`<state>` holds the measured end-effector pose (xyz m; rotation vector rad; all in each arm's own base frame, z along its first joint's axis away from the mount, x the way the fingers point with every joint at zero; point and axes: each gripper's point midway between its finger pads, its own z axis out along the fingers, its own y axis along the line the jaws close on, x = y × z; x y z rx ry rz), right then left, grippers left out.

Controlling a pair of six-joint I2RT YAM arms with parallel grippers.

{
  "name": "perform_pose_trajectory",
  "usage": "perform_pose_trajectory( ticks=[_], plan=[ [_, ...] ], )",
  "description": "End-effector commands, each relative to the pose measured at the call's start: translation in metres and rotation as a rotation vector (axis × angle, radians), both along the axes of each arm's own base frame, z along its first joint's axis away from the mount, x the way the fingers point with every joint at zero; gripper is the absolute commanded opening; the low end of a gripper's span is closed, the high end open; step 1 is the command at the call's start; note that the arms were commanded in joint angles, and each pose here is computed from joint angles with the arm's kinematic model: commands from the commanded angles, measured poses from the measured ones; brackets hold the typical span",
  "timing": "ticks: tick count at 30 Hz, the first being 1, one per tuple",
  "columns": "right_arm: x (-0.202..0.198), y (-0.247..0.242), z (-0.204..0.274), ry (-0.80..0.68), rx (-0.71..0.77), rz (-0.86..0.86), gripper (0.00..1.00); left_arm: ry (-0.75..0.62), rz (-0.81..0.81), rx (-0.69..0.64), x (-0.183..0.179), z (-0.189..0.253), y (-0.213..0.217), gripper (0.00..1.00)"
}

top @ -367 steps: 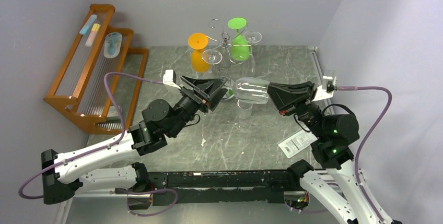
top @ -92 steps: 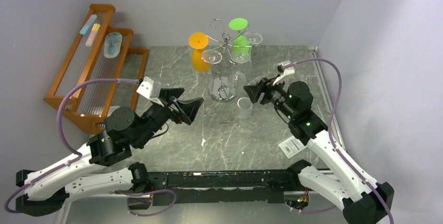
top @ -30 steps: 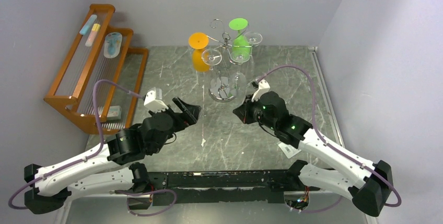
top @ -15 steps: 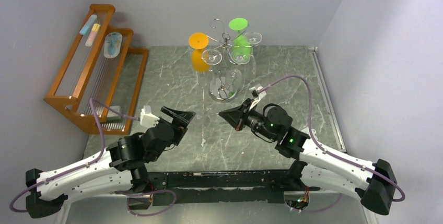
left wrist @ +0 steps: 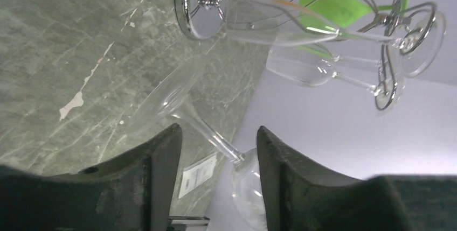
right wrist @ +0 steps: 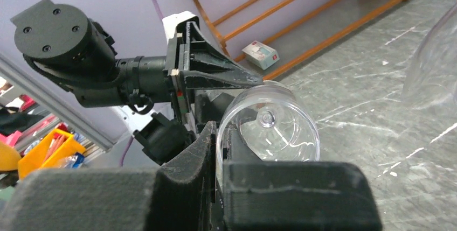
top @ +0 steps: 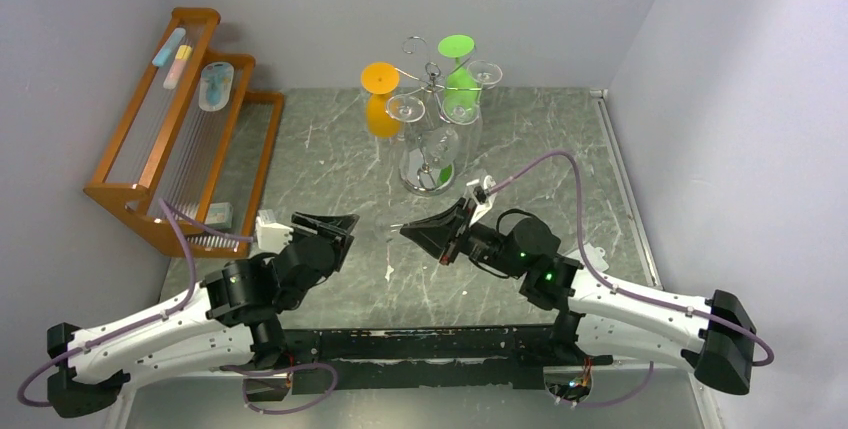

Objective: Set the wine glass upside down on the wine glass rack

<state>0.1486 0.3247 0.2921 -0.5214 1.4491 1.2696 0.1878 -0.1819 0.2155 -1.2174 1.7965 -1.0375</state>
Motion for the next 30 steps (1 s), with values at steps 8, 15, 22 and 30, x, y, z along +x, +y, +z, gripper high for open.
perform_pose_trajectory(
  ticks=[8,15,22,30],
  plan=[
    [-0.022,0.010,0.036,-0.116,0.123,0.091,0.00,-0.031,0.123,-0.006,0.011,0.007,0.017,0.43],
    [-0.026,0.012,0.041,-0.142,0.147,0.096,0.00,-0.004,0.143,0.013,0.011,0.005,0.020,0.55],
    [-0.037,0.015,0.041,-0.163,0.163,0.150,0.00,-0.020,0.184,-0.010,0.014,0.011,0.025,0.43],
    [-0.047,0.012,0.035,-0.203,0.178,0.187,0.00,-0.072,0.201,-0.084,0.019,0.026,0.024,0.32]
  ],
)
